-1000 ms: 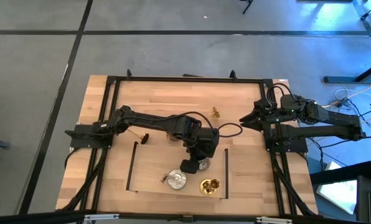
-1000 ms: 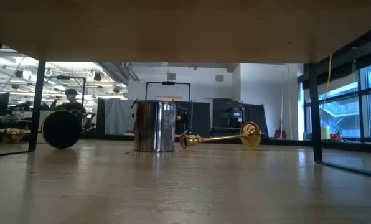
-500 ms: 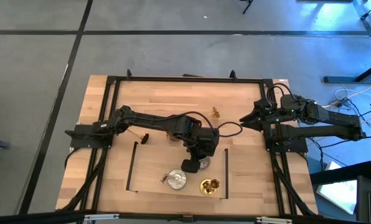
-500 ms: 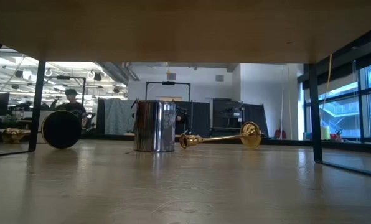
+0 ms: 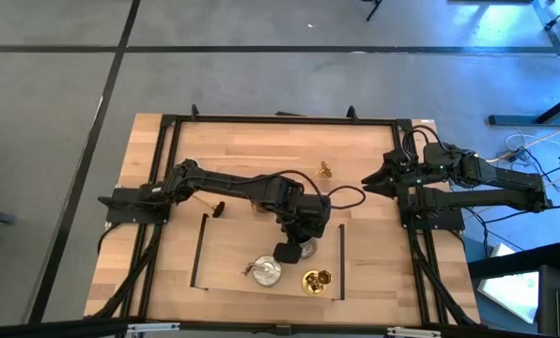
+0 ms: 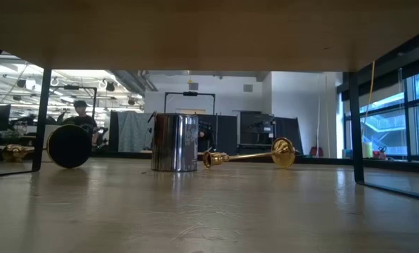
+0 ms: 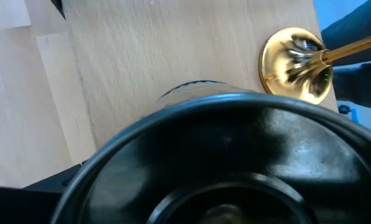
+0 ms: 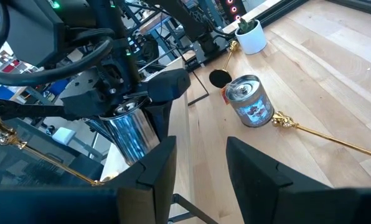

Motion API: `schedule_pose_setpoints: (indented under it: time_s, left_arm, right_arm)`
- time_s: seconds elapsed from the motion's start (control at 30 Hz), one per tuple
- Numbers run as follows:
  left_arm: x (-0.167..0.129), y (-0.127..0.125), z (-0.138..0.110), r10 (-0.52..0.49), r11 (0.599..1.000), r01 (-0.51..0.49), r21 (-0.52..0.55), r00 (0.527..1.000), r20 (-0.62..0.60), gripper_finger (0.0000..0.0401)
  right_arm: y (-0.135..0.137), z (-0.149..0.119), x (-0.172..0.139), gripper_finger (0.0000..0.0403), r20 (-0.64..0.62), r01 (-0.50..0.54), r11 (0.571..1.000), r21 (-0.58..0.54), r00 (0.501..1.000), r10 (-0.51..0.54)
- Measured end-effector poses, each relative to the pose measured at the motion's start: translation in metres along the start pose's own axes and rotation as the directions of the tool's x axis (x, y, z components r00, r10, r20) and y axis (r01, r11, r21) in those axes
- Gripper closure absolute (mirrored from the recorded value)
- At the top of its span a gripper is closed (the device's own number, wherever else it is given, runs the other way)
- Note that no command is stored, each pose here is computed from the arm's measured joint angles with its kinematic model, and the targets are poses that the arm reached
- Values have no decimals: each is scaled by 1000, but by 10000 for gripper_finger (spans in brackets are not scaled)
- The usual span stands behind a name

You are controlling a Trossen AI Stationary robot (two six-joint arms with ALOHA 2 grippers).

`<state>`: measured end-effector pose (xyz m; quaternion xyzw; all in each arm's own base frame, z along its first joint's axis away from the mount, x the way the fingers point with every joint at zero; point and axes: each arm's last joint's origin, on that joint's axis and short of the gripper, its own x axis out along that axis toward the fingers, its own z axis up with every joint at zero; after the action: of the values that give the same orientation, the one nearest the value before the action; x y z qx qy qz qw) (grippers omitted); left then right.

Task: Pick & Place candle stick holders
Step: Put the top silver scented candle on the shelf

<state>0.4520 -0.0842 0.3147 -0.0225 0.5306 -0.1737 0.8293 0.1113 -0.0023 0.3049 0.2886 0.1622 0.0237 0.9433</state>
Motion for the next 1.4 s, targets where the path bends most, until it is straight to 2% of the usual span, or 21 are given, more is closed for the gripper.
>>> schedule_pose_setpoints:
  time_s: [0.27,0.63,1.07,1.4]
  left_arm:
    - [0,0,0,2,1000,-2,11,1000,5,4]
    - [0,0,0,16,1000,-16,10,1000,2,1]
    - [0,-1,0,-12,999,12,36,1000,1,1]
    - [-4,-4,-2,36,998,-35,49,999,-11,1]
  right_arm:
    - [0,0,0,259,0,0,1000,0,1000,0]
    - [0,0,0,259,-1,0,1000,0,1000,0]
    - [0,0,0,259,2,5,1000,0,1000,-5]
    - [-1,0,0,259,10,19,1000,0,1000,-19]
